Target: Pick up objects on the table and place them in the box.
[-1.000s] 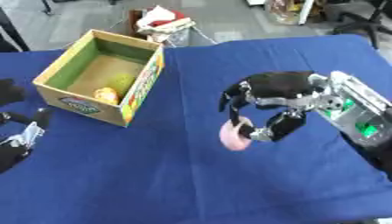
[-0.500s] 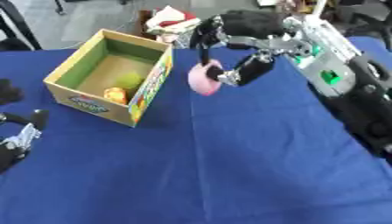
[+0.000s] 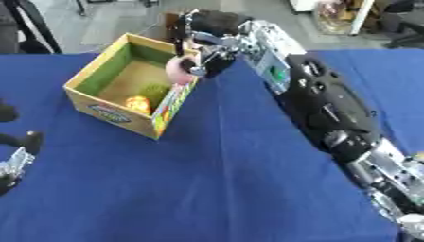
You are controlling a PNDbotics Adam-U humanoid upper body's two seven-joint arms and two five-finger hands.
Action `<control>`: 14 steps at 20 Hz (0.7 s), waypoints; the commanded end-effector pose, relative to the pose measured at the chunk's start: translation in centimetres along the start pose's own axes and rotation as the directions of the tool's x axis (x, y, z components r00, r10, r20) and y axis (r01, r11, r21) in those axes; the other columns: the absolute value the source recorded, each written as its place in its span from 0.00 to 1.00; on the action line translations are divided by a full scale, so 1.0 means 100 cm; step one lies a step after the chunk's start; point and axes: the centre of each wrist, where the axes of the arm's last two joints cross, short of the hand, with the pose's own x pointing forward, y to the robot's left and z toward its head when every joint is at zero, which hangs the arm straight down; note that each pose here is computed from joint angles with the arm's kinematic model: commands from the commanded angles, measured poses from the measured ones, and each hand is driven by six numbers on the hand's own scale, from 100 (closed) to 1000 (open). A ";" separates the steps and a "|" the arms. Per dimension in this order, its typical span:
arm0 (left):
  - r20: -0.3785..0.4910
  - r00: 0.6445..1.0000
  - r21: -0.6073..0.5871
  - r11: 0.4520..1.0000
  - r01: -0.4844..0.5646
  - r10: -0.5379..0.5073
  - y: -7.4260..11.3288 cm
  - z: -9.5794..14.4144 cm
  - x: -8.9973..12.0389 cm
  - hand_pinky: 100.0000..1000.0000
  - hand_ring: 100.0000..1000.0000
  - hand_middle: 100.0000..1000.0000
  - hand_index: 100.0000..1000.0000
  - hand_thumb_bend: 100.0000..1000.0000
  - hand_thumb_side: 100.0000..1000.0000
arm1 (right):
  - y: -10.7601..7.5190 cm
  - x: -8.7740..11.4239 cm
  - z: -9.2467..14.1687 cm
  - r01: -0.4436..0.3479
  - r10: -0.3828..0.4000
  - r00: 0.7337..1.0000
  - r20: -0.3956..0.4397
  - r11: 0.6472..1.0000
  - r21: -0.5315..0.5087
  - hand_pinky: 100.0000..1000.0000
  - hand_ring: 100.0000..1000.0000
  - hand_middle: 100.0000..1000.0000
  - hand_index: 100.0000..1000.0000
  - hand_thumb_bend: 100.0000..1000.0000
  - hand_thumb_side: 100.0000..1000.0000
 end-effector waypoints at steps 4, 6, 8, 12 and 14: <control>0.036 0.999 -0.028 1.000 -0.011 0.012 -0.002 -0.006 0.007 0.45 0.72 0.65 0.80 0.44 0.19 | -0.002 0.006 -0.016 -0.032 0.012 0.992 -0.122 0.985 -0.167 0.80 0.78 0.72 0.56 0.08 0.07; 0.036 0.999 -0.031 0.999 -0.013 0.014 -0.003 -0.007 0.007 0.45 0.72 0.65 0.80 0.44 0.19 | 0.000 0.008 -0.018 -0.057 0.017 0.986 -0.167 0.970 -0.235 0.80 0.79 0.75 0.80 0.28 0.24; 0.035 0.999 -0.029 0.999 -0.014 0.015 -0.003 -0.006 0.007 0.45 0.72 0.65 0.80 0.44 0.19 | -0.001 0.009 -0.018 -0.086 0.025 0.977 -0.210 0.954 -0.286 0.80 0.80 0.77 0.89 0.39 0.33; 0.033 0.999 -0.027 1.000 -0.014 0.015 -0.003 -0.006 0.007 0.45 0.72 0.65 0.80 0.44 0.19 | -0.006 0.010 -0.017 -0.113 0.022 0.966 -0.257 0.932 -0.345 0.79 0.80 0.78 0.95 0.42 0.38; 0.031 0.999 -0.022 1.000 -0.011 0.012 -0.002 -0.006 0.006 0.45 0.72 0.65 0.80 0.44 0.19 | -0.012 0.010 -0.014 -0.110 0.011 0.966 -0.257 0.922 -0.372 0.79 0.80 0.77 0.94 0.40 0.35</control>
